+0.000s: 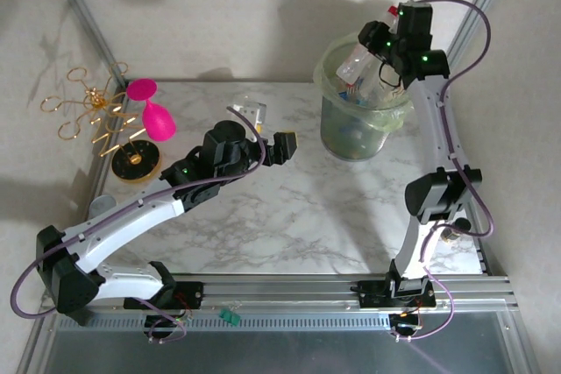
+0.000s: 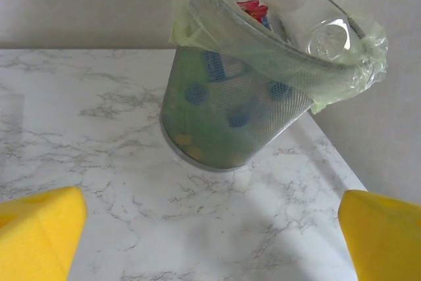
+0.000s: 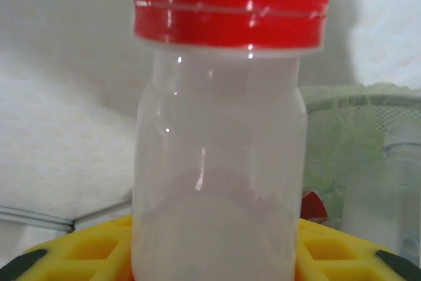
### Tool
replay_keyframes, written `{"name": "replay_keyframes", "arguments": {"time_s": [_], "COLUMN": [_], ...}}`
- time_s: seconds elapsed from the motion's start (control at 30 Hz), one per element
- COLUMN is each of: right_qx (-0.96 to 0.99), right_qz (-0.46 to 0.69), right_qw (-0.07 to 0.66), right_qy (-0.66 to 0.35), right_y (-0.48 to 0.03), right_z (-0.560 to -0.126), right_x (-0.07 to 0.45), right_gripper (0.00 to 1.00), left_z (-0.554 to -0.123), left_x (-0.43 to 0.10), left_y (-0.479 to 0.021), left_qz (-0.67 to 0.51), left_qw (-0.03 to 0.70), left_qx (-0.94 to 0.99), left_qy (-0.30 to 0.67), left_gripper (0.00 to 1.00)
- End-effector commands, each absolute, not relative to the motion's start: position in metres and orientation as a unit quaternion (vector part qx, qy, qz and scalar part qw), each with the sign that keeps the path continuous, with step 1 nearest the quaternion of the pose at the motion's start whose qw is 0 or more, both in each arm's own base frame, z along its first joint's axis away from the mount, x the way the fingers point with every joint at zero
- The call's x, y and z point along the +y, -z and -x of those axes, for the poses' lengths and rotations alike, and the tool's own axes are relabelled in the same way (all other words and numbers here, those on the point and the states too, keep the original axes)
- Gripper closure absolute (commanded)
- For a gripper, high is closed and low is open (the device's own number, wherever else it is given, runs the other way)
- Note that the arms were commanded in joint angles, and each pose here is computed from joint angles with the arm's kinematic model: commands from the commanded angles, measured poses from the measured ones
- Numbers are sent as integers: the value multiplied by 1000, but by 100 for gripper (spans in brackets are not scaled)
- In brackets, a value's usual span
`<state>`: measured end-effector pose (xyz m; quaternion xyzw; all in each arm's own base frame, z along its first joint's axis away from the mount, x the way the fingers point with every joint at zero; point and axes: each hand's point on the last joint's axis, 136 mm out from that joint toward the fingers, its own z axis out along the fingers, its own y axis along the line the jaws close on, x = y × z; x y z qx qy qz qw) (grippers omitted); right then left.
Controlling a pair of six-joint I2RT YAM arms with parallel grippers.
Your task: Put the plastic bottles in the bin
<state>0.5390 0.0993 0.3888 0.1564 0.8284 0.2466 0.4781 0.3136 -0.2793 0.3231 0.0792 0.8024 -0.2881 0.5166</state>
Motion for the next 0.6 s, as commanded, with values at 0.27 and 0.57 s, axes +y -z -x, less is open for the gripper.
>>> {"name": "replay_keyframes", "arguments": {"time_s": [0.27,0.57], "right_qx": [868,876], "right_qz": [-138,-141], "right_qw": [412,398], "right_qy": [-242,-235], "right_y": [-331,-317], "right_z": [-553,-557], "right_x": [127,133], "right_gripper": [47,26], "left_z": [-310,-314], "left_x": [-275,-272], "left_y": [-328,-325], "left_qz": [-74,-71], "left_qw": [524,528], "left_qx": [799,802], "left_qy": [286,272], "left_gripper": [2,2]}}
